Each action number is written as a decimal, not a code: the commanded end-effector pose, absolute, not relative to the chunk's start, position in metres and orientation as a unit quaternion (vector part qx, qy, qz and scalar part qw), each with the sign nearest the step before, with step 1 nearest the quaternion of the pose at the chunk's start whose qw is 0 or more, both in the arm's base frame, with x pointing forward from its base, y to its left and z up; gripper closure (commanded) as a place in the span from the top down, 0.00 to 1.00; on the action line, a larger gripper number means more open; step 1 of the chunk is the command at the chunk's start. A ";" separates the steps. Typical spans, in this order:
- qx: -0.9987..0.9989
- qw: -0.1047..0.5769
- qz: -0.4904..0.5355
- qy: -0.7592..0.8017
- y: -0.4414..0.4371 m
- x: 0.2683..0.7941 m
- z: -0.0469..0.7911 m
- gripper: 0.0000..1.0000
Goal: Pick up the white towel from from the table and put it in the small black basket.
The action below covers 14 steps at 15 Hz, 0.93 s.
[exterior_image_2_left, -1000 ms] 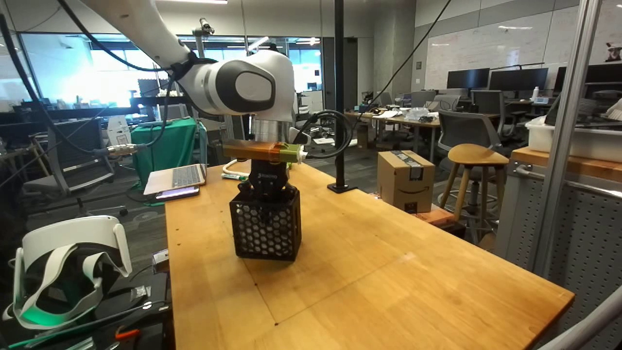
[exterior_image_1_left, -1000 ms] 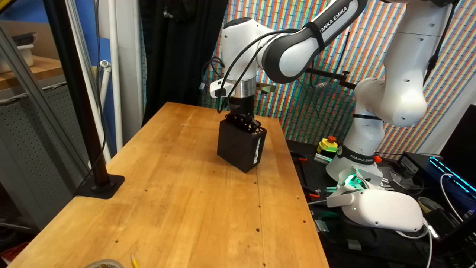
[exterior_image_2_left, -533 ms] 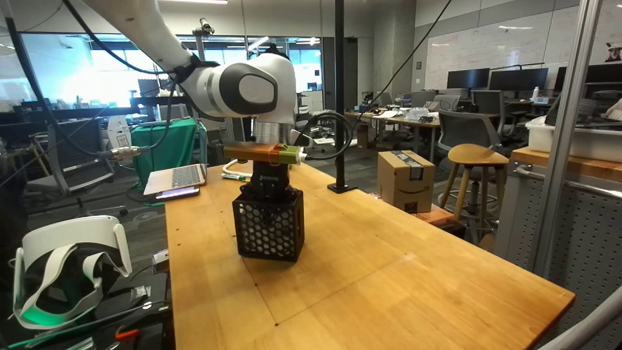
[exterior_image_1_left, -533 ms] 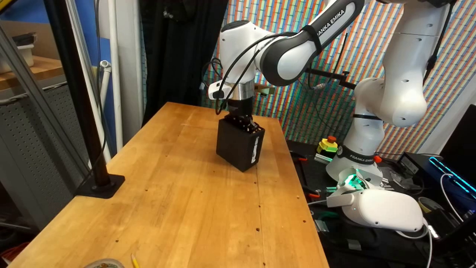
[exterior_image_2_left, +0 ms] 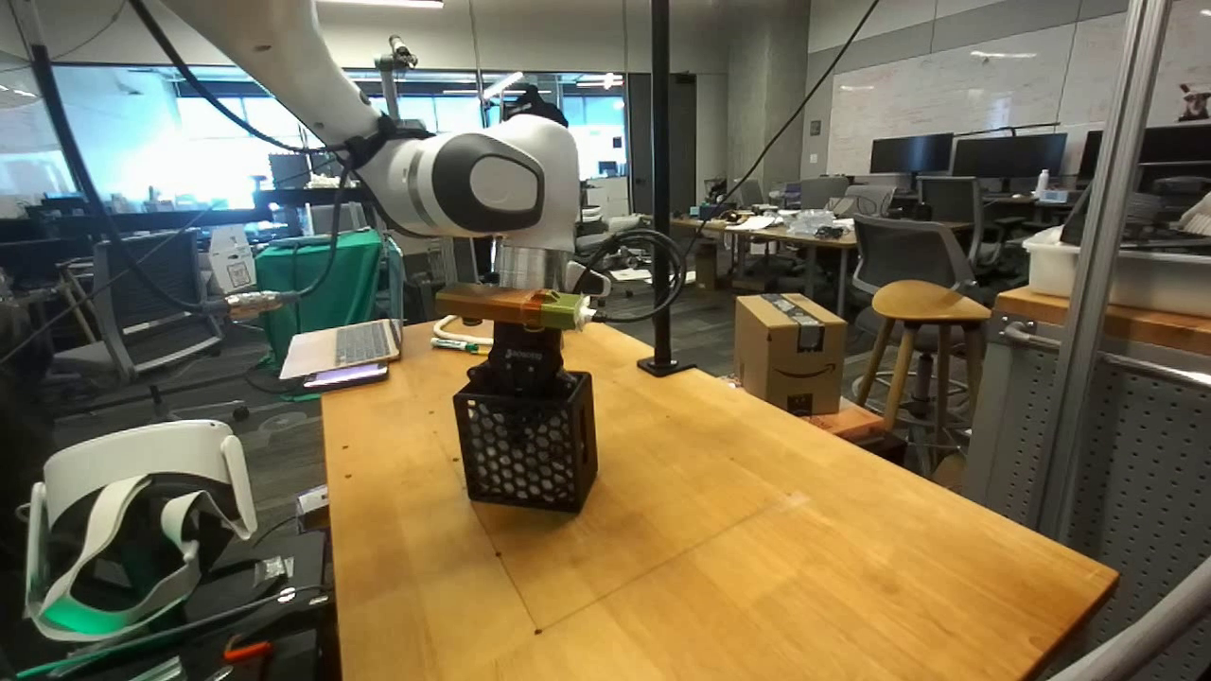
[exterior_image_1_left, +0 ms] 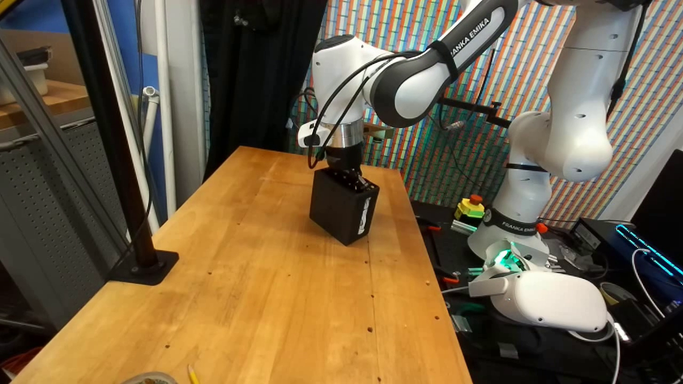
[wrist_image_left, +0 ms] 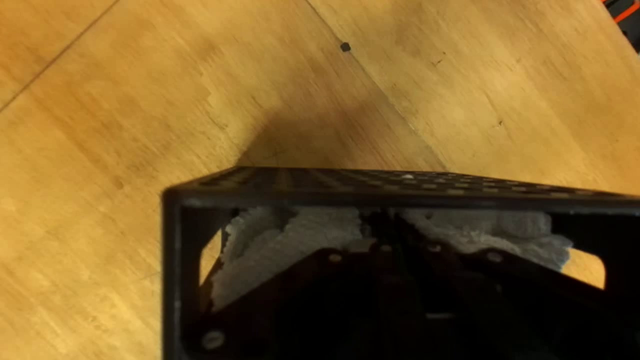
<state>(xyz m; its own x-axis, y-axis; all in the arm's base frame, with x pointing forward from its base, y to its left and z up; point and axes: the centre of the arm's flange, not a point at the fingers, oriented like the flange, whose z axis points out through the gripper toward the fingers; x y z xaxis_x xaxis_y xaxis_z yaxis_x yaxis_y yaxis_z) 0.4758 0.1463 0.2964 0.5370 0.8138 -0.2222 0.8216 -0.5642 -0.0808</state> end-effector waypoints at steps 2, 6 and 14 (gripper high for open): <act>0.876 0.021 -0.136 0.463 0.148 0.469 0.267 0.05; 0.878 0.024 -0.122 0.463 0.144 0.467 0.286 0.05; 0.886 0.032 -0.079 0.455 0.132 0.448 0.342 0.06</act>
<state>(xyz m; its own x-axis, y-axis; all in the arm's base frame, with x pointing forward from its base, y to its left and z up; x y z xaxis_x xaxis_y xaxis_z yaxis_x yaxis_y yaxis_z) 0.4679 0.1428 0.3118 0.5511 0.8079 -0.2089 0.8183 -0.5722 -0.0543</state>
